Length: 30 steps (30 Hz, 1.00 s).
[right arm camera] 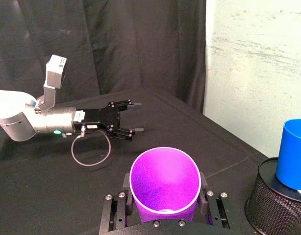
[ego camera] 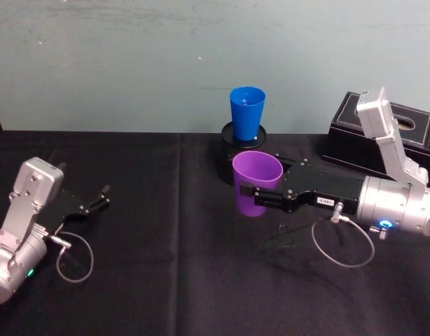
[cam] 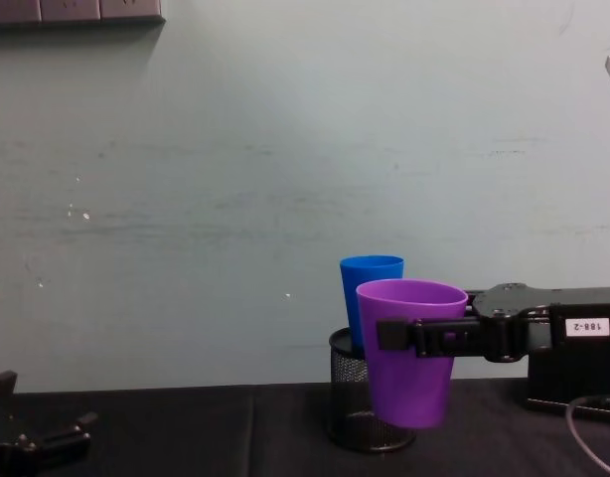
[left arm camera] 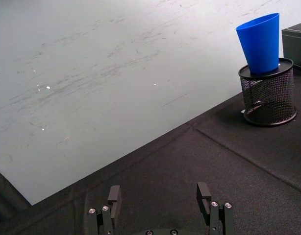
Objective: Pick up one cup with a gripper and tap it against the other cup.
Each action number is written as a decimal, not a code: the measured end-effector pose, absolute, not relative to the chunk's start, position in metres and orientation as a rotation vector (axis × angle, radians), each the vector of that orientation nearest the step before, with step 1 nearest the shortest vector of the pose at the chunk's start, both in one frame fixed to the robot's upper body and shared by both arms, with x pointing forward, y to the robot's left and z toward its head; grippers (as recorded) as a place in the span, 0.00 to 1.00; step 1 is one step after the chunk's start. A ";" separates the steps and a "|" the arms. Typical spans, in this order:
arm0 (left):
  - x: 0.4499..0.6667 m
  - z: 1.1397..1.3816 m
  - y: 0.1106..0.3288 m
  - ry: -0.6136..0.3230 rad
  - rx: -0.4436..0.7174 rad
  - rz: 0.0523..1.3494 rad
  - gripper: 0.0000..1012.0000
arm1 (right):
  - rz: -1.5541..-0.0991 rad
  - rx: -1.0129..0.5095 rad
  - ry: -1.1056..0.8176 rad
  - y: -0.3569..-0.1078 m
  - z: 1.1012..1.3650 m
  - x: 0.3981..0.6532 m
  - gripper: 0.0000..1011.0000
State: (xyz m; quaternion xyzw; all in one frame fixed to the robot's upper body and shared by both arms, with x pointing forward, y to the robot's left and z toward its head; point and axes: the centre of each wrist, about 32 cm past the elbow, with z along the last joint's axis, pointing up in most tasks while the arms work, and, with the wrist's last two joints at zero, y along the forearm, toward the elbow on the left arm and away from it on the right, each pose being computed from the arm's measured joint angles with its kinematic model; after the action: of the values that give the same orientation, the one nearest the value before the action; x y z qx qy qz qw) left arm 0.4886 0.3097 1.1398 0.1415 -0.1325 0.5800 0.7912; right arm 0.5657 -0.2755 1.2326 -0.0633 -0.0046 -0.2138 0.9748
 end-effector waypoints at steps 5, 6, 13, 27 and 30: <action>0.489 1.140 0.310 -0.285 0.304 1.248 1.00 | -0.431 -0.128 -0.009 -0.275 1.233 0.566 0.72; 0.489 1.140 0.310 -0.285 0.304 1.248 1.00 | -0.431 -0.128 -0.009 -0.275 1.233 0.566 0.72; 0.489 1.140 0.310 -0.285 0.304 1.248 1.00 | -0.431 -0.128 -0.009 -0.275 1.233 0.566 0.73; 0.489 1.140 0.310 -0.285 0.304 1.248 1.00 | -0.430 -0.128 -0.010 -0.275 1.232 0.566 0.73; 0.489 1.140 0.310 -0.285 0.304 1.248 1.00 | -0.426 -0.131 -0.015 -0.275 1.229 0.566 0.72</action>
State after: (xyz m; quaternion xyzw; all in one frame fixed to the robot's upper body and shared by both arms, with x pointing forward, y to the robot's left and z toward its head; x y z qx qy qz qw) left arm 0.4886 0.3096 1.1398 0.1415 -0.1325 0.5799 0.7913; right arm 0.5658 -0.2746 1.2294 -0.0652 -0.0074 -0.2114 0.9752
